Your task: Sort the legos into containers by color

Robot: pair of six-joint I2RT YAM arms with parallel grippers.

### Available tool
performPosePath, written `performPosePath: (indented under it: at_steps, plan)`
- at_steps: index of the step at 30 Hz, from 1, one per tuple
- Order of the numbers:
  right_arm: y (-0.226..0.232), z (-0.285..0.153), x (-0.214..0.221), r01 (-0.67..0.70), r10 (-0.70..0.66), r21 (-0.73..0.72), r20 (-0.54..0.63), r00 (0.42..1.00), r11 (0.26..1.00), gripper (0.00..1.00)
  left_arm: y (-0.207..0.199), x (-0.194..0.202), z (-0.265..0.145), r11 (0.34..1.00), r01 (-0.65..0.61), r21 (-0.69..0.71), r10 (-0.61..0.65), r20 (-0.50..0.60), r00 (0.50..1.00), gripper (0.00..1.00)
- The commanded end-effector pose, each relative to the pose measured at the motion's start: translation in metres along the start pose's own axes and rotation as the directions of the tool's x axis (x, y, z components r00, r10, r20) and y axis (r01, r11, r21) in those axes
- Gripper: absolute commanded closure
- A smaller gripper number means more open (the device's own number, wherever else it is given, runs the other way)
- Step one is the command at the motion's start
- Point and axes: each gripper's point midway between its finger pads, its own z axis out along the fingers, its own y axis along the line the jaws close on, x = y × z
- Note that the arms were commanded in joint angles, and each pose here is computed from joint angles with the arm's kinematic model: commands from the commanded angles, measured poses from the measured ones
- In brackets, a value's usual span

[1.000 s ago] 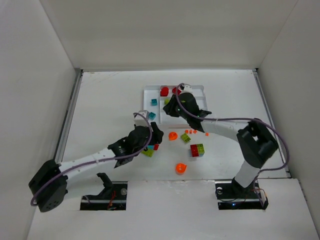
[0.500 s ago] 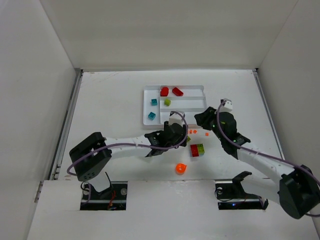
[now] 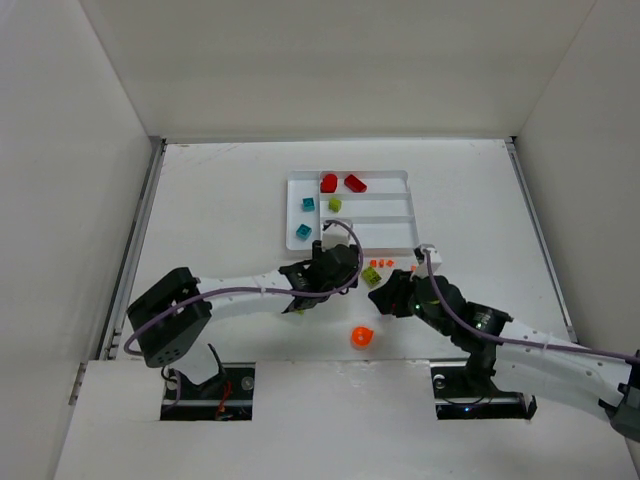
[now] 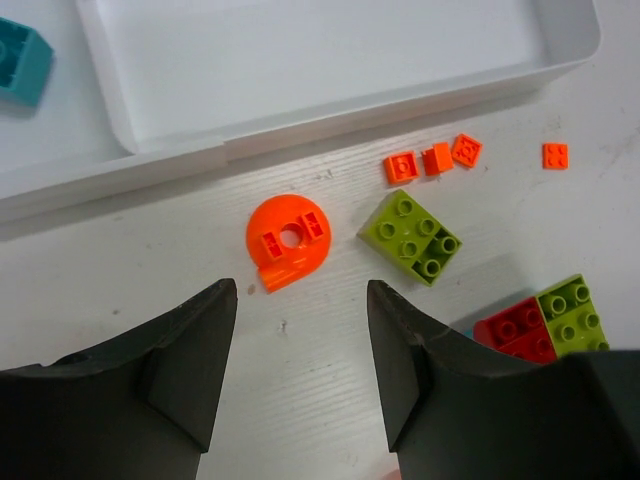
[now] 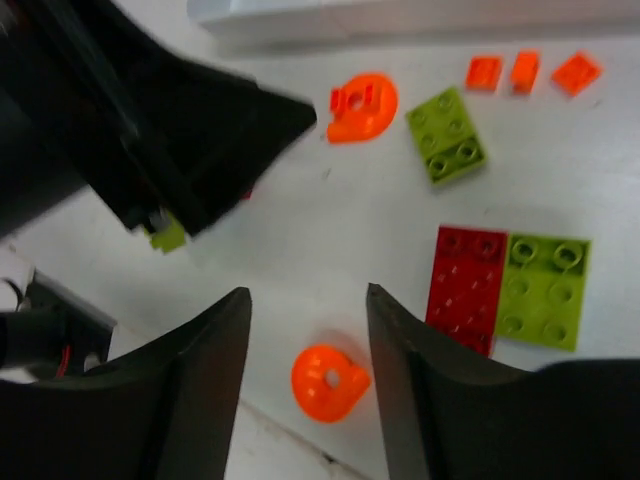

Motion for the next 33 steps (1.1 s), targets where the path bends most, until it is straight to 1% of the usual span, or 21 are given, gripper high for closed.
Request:
performPosePath:
  at_steps: [1, 2, 4, 7, 10, 15, 19, 20, 24, 26, 29, 33]
  plan:
    - [-0.009, -0.012, 0.030, -0.002, 0.008, 0.067, -0.086, 0.996, 0.998, 0.41, 0.017, -0.027, -0.013, 0.997, 0.067, -0.024, -0.065, 0.075, 0.995, 0.49]
    - [-0.006, -0.013, 0.039, 0.009, -0.001, 0.067, -0.121, 0.993, 0.998, 0.37, 0.021, -0.031, -0.015, 0.997, 0.077, -0.026, -0.075, 0.086, 0.993, 0.49]
    - [-0.006, -0.011, 0.056, 0.036, -0.019, 0.088, -0.179, 0.984, 0.995, 0.34, 0.027, -0.036, -0.018, 0.996, 0.091, -0.027, -0.088, 0.098, 0.991, 0.49]
    - [-0.011, -0.008, 0.080, 0.068, -0.033, 0.133, -0.255, 0.966, 0.989, 0.34, 0.034, -0.038, -0.023, 0.994, 0.104, -0.020, -0.101, 0.115, 0.988, 0.48]
    - [-0.010, -0.004, 0.096, 0.071, -0.022, 0.156, -0.294, 0.956, 0.985, 0.34, 0.037, -0.038, -0.028, 0.993, 0.114, -0.002, -0.113, 0.135, 0.984, 0.48]
    - [0.002, 0.008, 0.105, 0.040, 0.005, 0.136, -0.313, 0.950, 0.990, 0.41, 0.035, -0.035, -0.029, 0.992, 0.123, 0.037, -0.127, 0.129, 0.983, 0.48]
    - [0.006, 0.013, 0.115, 0.022, 0.023, 0.126, -0.346, 0.938, 0.992, 0.51, 0.034, -0.030, -0.028, 0.992, 0.115, 0.052, -0.120, 0.116, 0.986, 0.48]
    - [0.006, 0.014, 0.115, 0.016, 0.029, 0.126, -0.347, 0.937, 0.992, 0.56, 0.036, -0.029, -0.028, 0.992, 0.113, 0.050, -0.118, 0.116, 0.986, 0.48]
    - [0.005, 0.018, 0.109, -0.019, 0.061, 0.128, -0.330, 0.942, 0.992, 0.78, 0.038, -0.029, -0.027, 0.992, 0.116, 0.058, -0.122, 0.115, 0.986, 0.48]
    - [0.006, 0.018, 0.101, -0.028, 0.065, 0.123, -0.307, 0.949, 0.992, 0.85, 0.036, -0.028, -0.026, 0.991, 0.114, 0.065, -0.120, 0.109, 0.987, 0.48]
    - [0.014, 0.015, 0.073, -0.052, 0.073, 0.091, -0.235, 0.969, 0.995, 0.87, 0.037, -0.027, -0.023, 0.991, 0.113, 0.065, -0.120, 0.108, 0.987, 0.48]
    - [0.018, 0.020, 0.018, -0.083, 0.090, 0.068, -0.104, 0.991, 0.994, 0.87, 0.034, -0.027, -0.020, 0.990, 0.114, 0.079, -0.122, 0.100, 0.988, 0.48]
